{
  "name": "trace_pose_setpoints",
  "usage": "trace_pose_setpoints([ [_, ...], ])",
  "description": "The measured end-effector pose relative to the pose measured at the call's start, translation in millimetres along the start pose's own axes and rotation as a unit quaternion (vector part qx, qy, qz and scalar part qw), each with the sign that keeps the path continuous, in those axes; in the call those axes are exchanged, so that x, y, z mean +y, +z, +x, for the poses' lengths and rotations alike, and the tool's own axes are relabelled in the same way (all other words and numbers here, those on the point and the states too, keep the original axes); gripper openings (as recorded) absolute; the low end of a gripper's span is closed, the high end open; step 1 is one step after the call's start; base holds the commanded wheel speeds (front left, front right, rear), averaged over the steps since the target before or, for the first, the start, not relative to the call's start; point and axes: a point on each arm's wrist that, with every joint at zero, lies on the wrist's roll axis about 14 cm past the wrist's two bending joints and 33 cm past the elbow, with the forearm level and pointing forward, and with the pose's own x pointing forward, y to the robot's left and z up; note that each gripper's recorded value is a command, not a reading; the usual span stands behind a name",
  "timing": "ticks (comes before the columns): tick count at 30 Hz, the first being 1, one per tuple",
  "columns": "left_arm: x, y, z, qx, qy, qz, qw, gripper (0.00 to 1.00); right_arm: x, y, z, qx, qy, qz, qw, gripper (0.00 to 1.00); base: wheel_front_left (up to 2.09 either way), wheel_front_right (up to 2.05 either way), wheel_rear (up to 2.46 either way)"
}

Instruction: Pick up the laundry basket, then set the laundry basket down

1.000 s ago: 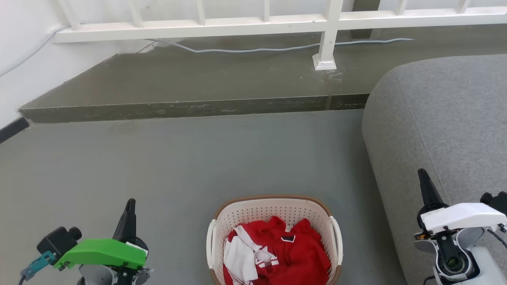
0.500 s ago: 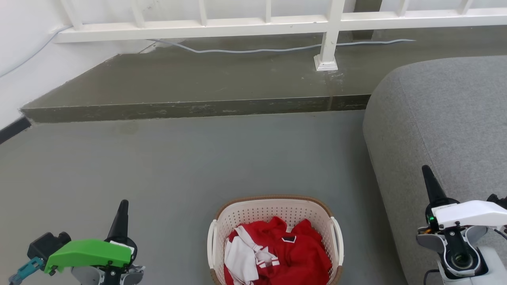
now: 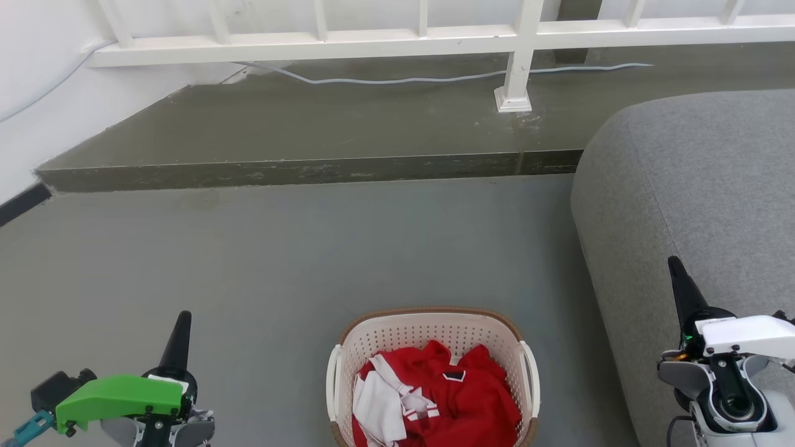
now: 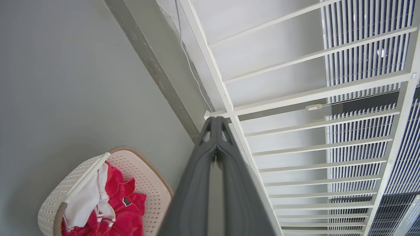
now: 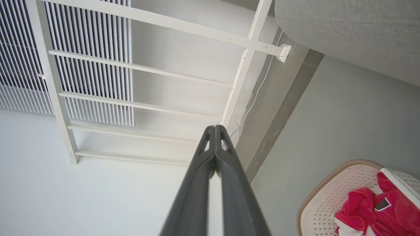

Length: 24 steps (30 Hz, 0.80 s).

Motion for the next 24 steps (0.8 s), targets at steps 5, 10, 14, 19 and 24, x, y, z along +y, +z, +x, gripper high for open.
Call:
trace_pose_setpoints([
  [5,0.5,4.0,-0.4,-0.004,-0.002,-0.031,1.0,0.0,1.3,2.5,0.2,-0.002,0.003,0.03,1.0,0.0,0.0,0.0,0.0],
  [10,0.6,8.4,-0.1,-0.006,-0.004,-0.061,0.998,0.0,2.4,4.1,0.4,-0.003,0.006,0.06,0.998,0.0,0.0,0.0,0.0],
  [14,-3.8,11.8,1.8,-0.008,-0.013,-0.084,0.996,0.0,4.5,5.8,0.5,-0.006,0.013,0.085,0.996,0.0,0.0,0.0,0.0],
  [19,-3.9,17.2,1.8,-0.014,-0.017,-0.112,0.993,0.0,6.2,7.0,0.6,-0.006,0.017,0.117,0.993,0.0,0.0,0.0,0.0],
  [24,-3.9,20.4,1.3,-0.015,-0.021,-0.135,0.99,0.0,8.8,8.9,1.1,-0.008,0.024,0.143,0.989,0.0,0.0,0.0,0.0],
])
